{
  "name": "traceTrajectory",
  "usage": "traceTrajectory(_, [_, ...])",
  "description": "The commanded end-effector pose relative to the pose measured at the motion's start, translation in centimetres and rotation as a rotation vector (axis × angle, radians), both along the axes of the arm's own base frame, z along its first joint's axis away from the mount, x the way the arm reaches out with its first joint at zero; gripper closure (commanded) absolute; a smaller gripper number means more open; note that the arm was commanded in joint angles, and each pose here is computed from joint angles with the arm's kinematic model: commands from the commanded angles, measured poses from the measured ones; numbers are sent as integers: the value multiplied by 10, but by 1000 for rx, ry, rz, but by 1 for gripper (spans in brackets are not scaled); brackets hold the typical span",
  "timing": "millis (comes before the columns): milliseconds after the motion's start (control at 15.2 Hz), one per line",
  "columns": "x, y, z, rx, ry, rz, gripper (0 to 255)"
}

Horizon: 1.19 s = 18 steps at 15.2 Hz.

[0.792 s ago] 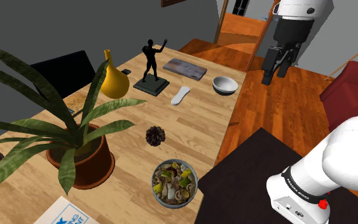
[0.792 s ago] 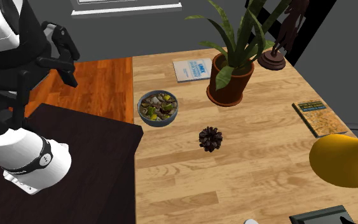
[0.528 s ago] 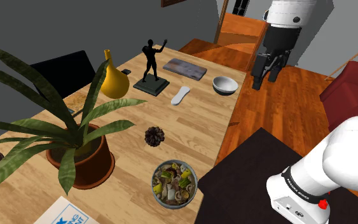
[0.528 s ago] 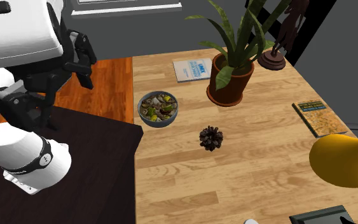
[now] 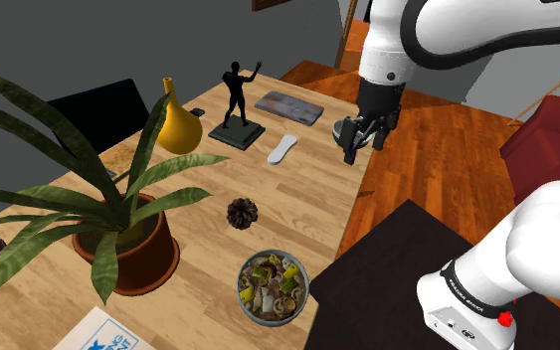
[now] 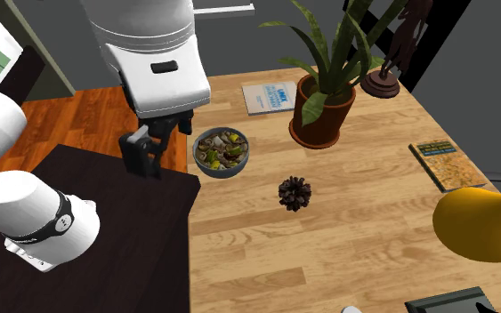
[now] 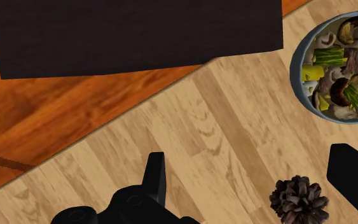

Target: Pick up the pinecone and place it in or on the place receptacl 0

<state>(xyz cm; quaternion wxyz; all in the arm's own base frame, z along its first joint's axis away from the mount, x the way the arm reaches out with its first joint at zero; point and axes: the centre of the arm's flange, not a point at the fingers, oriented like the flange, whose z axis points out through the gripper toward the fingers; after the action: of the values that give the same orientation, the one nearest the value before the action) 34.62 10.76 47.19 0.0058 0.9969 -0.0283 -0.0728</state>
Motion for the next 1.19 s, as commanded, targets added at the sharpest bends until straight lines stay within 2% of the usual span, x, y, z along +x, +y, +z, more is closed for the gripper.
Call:
traceTrajectory(0, [13,15,-17,-9,-13,-5,0])
traceTrajectory(1122, [124,143,-165,-97,-97,-41,0])
